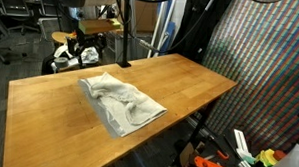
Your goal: Fold the cloth
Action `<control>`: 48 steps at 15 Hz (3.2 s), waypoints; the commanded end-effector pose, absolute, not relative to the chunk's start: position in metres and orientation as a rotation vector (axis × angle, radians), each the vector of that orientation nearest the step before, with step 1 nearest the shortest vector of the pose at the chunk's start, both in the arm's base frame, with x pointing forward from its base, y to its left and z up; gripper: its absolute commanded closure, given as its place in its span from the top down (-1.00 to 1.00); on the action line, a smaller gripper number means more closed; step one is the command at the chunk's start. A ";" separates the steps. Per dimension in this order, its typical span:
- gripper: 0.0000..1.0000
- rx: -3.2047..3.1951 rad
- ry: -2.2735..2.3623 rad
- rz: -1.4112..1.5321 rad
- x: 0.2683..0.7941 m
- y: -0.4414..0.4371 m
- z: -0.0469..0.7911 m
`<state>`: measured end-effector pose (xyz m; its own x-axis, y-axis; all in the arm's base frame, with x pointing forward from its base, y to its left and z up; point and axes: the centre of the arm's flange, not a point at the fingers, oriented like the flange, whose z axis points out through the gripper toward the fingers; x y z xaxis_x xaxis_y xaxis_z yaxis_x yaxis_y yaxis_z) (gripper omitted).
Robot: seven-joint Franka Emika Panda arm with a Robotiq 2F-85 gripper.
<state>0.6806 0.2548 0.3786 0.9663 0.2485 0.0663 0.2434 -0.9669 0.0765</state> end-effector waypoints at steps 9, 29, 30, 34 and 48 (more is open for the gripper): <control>1.00 2.710 -0.070 0.104 0.732 0.262 0.277; 1.00 2.784 -0.555 0.069 0.778 0.177 0.233; 1.00 2.778 -0.571 0.068 0.779 0.172 0.233; 1.00 2.759 -0.624 0.063 0.782 0.156 0.231; 1.00 2.683 -0.822 0.038 0.794 0.110 0.248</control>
